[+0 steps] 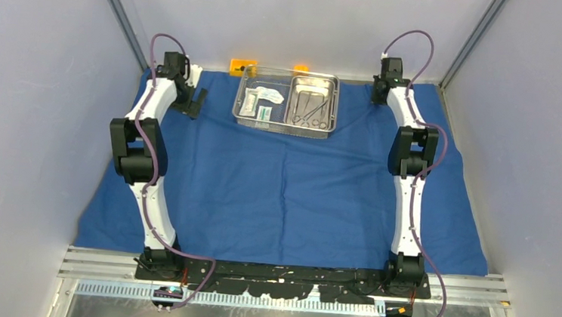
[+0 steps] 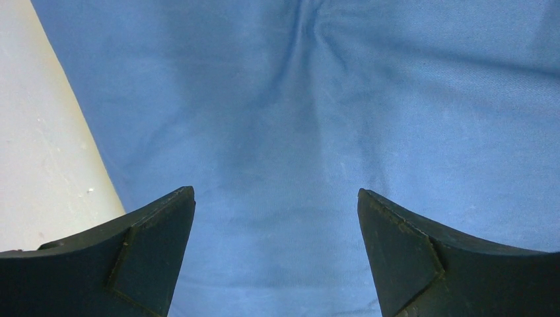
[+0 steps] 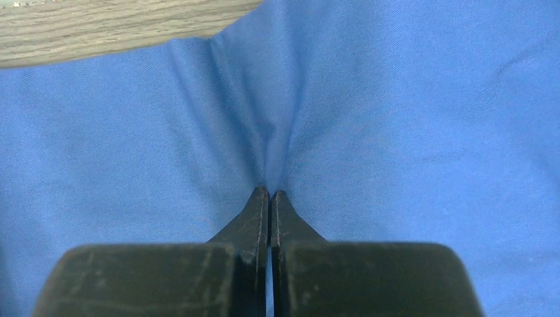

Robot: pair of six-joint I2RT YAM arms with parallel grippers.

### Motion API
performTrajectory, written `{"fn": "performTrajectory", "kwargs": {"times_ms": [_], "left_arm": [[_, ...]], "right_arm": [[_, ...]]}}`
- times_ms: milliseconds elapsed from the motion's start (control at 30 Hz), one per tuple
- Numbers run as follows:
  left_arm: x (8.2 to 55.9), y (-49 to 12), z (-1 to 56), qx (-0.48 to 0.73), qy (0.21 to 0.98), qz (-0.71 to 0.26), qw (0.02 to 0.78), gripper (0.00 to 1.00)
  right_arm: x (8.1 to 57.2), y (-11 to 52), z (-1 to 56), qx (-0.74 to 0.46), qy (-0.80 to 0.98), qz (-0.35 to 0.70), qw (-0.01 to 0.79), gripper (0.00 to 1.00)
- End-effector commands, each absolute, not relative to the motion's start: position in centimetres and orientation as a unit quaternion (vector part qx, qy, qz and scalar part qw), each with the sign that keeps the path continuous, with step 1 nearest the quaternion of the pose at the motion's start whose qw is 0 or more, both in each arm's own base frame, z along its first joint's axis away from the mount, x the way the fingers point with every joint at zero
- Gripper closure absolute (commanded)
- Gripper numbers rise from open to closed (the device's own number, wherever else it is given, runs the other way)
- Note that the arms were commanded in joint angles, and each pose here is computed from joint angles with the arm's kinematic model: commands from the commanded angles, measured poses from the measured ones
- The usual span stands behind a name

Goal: Open and lay out the surgical kit

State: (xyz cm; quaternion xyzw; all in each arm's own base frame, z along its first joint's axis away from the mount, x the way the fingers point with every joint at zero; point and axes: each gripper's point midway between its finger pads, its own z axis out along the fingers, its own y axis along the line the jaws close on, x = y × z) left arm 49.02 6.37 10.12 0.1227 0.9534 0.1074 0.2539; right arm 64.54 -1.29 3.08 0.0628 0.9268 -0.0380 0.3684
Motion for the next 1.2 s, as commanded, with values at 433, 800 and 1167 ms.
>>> {"fn": "performTrajectory", "kwargs": {"times_ms": [433, 800, 1167], "left_arm": [[49.7, 6.8, 12.3, 0.129, 0.944, 0.117, 0.280, 0.05], [50.0, 6.6, 12.4, 0.128, 0.945, 0.111, 0.280, 0.06], [50.0, 6.6, 12.1, 0.130, 0.945, 0.111, 0.279, 0.06]], "right_arm": [[63.0, -8.6, 3.5, 0.088, 0.928, -0.117, 0.343, 1.00], [62.1, -11.2, 4.0, 0.108, 0.927, -0.132, 0.335, 1.00], [61.5, -13.3, 4.4, 0.126, 0.924, -0.145, 0.330, 1.00]]}}
